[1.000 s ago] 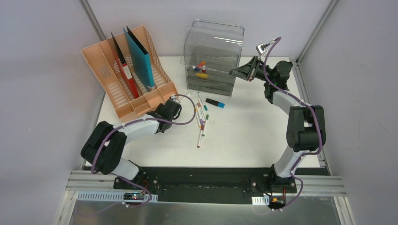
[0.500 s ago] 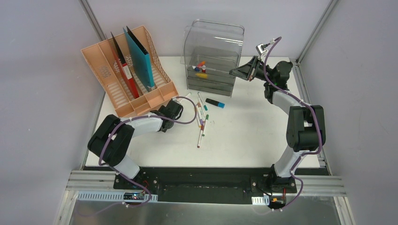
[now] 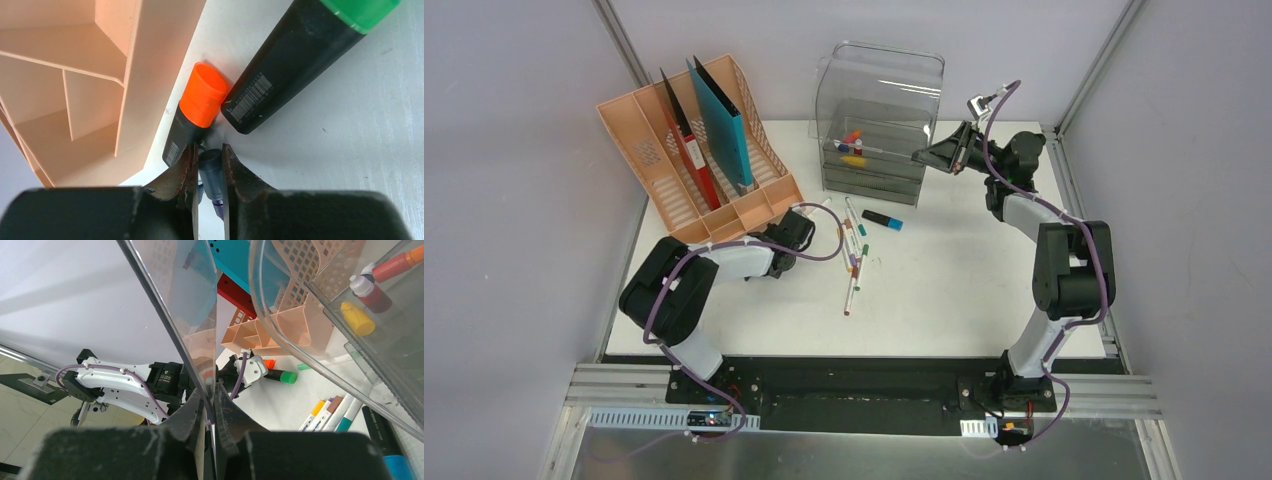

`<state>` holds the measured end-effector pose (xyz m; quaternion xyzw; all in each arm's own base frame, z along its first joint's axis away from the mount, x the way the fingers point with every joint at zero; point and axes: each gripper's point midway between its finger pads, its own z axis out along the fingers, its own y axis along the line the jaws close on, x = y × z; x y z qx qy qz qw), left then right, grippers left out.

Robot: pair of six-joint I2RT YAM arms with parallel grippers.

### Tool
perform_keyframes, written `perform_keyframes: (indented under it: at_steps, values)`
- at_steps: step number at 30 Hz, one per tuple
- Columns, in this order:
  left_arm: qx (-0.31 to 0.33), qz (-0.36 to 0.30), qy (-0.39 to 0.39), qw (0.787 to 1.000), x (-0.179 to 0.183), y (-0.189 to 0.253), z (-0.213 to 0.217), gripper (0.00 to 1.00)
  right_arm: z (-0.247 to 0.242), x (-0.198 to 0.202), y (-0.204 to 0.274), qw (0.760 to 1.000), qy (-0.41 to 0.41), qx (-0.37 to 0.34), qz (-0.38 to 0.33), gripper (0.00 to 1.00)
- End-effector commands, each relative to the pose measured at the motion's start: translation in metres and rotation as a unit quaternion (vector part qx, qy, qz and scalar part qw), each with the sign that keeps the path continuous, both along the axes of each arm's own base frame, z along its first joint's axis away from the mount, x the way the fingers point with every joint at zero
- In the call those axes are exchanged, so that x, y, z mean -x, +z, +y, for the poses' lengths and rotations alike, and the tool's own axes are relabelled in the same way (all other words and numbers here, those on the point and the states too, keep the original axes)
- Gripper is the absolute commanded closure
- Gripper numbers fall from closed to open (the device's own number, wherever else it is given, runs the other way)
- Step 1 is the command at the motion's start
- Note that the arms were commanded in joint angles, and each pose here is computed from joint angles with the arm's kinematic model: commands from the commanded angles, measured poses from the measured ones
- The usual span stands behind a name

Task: Organize the desk
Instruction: Pick up the stationery from the center of the board.

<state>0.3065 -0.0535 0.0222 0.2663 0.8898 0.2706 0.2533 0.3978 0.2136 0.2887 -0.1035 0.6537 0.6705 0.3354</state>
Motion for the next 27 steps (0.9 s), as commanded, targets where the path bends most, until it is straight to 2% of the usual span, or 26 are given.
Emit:
perform_keyframes:
  at_steps: [1, 8, 16, 21, 27]
  values:
    - [0.054, 0.026, -0.011, 0.998, 0.001, -0.008, -0.017, 0.90, 0.004, 0.005, 0.005, 1.000, 0.022, -0.002, 0.008, 0.95]
    - [0.117, 0.033, -0.023, 0.992, 0.006, 0.008, -0.040, 0.90, 0.004, 0.005, 0.004, 1.000, 0.022, -0.001, 0.007, 0.95]
    - [0.157, 0.055, -0.014, 0.986, 0.011, 0.020, -0.062, 0.89, 0.004, 0.005, 0.004, 1.000, 0.023, 0.000, 0.006, 0.95]
    - [0.176, 0.084, -0.005, 0.981, 0.017, 0.023, -0.071, 0.70, 0.004, 0.006, 0.006, 1.000, 0.023, 0.000, 0.004, 0.95]
    - [0.197, 0.075, 0.017, 0.977, 0.024, 0.035, -0.071, 0.59, 0.004, 0.006, 0.006, 1.000, 0.024, 0.000, 0.003, 0.95]
